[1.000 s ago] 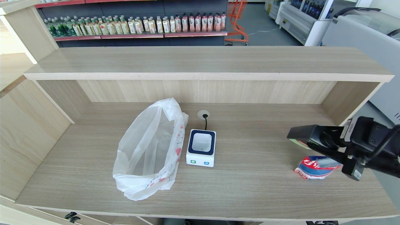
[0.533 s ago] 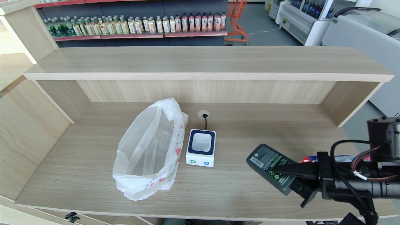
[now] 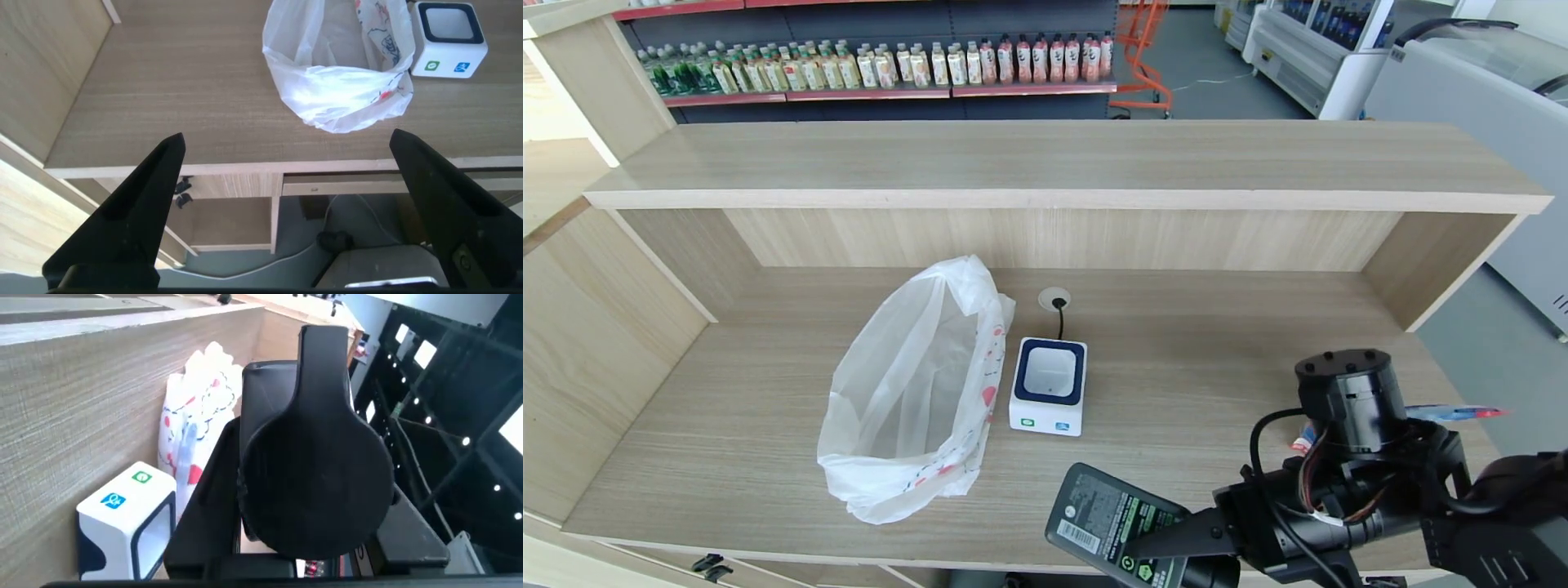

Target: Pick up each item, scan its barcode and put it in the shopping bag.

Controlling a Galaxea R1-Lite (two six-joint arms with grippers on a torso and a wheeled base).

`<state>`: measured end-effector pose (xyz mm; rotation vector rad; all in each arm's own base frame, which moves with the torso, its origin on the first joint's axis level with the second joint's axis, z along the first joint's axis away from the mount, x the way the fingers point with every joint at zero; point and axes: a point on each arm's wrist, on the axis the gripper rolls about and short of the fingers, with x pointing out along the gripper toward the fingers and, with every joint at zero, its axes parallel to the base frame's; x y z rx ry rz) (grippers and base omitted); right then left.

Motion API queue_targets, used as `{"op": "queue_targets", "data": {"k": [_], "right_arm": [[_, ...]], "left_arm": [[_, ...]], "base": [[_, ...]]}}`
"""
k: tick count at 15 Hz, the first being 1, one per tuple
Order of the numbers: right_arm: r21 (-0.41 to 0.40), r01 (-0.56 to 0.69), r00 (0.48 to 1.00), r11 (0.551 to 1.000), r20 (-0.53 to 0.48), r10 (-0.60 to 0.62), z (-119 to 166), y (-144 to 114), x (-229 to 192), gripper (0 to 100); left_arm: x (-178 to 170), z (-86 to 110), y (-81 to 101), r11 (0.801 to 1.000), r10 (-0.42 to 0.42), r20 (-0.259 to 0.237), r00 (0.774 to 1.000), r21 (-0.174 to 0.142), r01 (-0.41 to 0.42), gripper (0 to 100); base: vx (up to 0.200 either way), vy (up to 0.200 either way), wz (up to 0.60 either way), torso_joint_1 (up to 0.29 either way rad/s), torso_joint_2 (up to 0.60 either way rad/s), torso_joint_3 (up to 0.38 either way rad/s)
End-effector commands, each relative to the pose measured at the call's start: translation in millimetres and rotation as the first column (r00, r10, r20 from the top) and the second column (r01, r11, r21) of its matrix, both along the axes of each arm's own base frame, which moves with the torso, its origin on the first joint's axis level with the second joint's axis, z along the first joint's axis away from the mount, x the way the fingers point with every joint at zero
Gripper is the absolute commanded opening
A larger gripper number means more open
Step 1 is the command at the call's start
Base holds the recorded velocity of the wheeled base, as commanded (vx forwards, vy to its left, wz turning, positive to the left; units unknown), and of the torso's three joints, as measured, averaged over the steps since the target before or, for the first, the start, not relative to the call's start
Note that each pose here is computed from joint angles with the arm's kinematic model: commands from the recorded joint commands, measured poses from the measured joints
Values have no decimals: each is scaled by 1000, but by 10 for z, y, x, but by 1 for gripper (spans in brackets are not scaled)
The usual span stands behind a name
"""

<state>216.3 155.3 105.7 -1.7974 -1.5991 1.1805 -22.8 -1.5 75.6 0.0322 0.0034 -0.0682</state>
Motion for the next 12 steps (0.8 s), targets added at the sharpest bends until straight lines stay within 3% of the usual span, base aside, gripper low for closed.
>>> {"op": "queue_targets", "data": {"k": [1,6,12], "right_arm": [[-10,-18,1000,1000,-18,18,-80,93,70,0],[23,-54,998,998,19,54,-11,288,226,0],[22,-50,999,999,17,49,-29,296,263,0]], "left_arm": [[0,-1,0,1000,1,0,1000,0,-1,100],[1,-5,0,1000,1,-2,1000,0,-1,100],[0,-1,0,1000,1,0,1000,0,-1,100]], "base": [[0,0,0,0,0,0],[0,0,0,0,0,0],[0,0,0,0,0,0]]}}
